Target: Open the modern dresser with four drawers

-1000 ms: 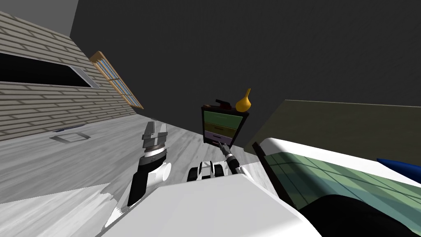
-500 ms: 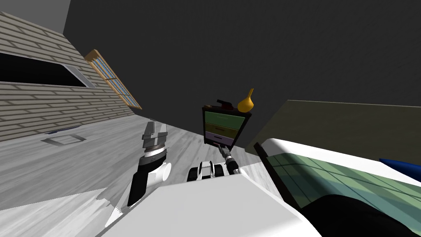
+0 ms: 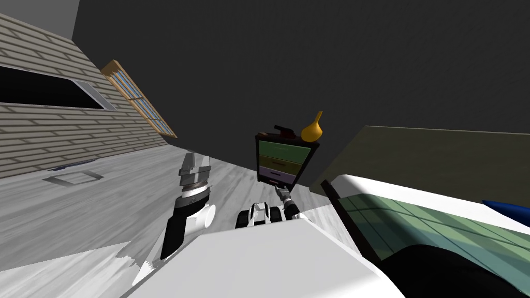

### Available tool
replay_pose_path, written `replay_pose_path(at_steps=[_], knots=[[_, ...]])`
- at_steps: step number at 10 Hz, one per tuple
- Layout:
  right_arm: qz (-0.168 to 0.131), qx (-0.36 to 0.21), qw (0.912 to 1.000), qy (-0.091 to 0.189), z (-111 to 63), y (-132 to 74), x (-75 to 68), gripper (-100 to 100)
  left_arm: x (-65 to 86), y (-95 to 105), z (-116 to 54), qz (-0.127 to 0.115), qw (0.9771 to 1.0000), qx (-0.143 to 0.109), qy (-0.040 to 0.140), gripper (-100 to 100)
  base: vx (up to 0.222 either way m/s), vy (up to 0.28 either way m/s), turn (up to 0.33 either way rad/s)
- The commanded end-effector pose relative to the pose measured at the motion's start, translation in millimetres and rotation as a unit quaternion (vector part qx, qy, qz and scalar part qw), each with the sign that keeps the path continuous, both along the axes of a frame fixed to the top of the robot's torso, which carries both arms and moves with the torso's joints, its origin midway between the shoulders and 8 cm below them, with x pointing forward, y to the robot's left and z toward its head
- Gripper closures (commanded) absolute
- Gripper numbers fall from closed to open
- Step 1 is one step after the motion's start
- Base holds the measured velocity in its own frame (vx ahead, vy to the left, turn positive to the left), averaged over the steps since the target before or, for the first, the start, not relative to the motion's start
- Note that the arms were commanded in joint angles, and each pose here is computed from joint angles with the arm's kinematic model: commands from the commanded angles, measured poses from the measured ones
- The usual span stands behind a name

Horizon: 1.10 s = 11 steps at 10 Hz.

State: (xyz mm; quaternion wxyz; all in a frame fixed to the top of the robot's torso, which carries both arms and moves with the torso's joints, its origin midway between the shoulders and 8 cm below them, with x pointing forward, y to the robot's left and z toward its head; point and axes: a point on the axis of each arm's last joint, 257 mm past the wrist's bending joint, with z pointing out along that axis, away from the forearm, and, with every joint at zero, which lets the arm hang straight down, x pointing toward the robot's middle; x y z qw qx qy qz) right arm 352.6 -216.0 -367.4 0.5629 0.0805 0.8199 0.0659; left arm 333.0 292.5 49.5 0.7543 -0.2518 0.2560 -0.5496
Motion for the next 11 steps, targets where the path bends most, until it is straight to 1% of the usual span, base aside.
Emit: replay_pose_path(at_steps=[1, 2, 3, 4, 5, 6, 7, 8, 9, 11], knots=[[0.0, -0.055, 0.9982, 0.026, -21.0, -2.2, -10.2, -100, 0.0, 0.0, 0.0, 0.0, 1.0, 0.0, 0.0, 0, 0.1, 0.055, -0.022], [-0.004, -0.071, 0.9971, 0.027, -20.9, -7.2, -10.4, -100, 0.0, 0.0, 0.0, 0.0, 1.0, 0.0, 0.0, 0, 0.083, 0.047, -0.014], [-0.002, -0.078, 0.9966, 0.026, -20.2, -7.5, -10.1, -100, 0.0, 0.0, 0.0, 0.0, 1.0, 0.0, 0.0, 0, 0.029, 0.018, 0.002], [-0.003, -0.107, 0.9934, 0.041, -33.0, -9.4, -16.1, -100, 0.0, 0.0, 0.0, 0.0, 1.0, 0.0, 0.0, 0, 0.058, 0.027, -0.022], [-0.003, -0.122, 0.9917, 0.04, -31.6, -12.4, -15.7, -100, 0.0, 0.0, 0.0, 0.0, 1.0, 0.0, 0.0, 0, 0.064, 0.037, -0.015], [0.001, -0.147, 0.9878, 0.052, -42.2, -11.4, -20.7, -100, 0.0, 0.0, 0.0, 0.0, 1.0, 0.0, 0.0, 0, 0.086, 0.031, -0.02], [-0.003, -0.164, 0.9851, 0.051, -40.7, -17.0, -20.6, -100, 0.0, 0.0, 0.0, 0.0, 1.0, 0.0, 0.0, 0, 0.087, 0.032, -0.007], [-0.003, -0.166, 0.9848, 0.051, -40.4, -17.1, -20.5, -100, 0.0, 0.0, 0.0, 0.0, 1.0, 0.0, 0.0, 0, 0.042, 0.023, 0.003], [-0.005, -0.197, 0.9785, 0.062, -49.0, -20.2, -25.3, -100, 0.0, 0.0, 0.0, 0.0, 1.0, 0.0, 0.0, 0, 0.075, 0.036, -0.013], [-0.003, -0.208, 0.9763, 0.059, -46.9, -21.3, -24.4, -100, 0.0, 0.0, 0.0, 0.0, 1.0, 0.0, 0.0, 0, 0.053, 0.02, -0.005]])
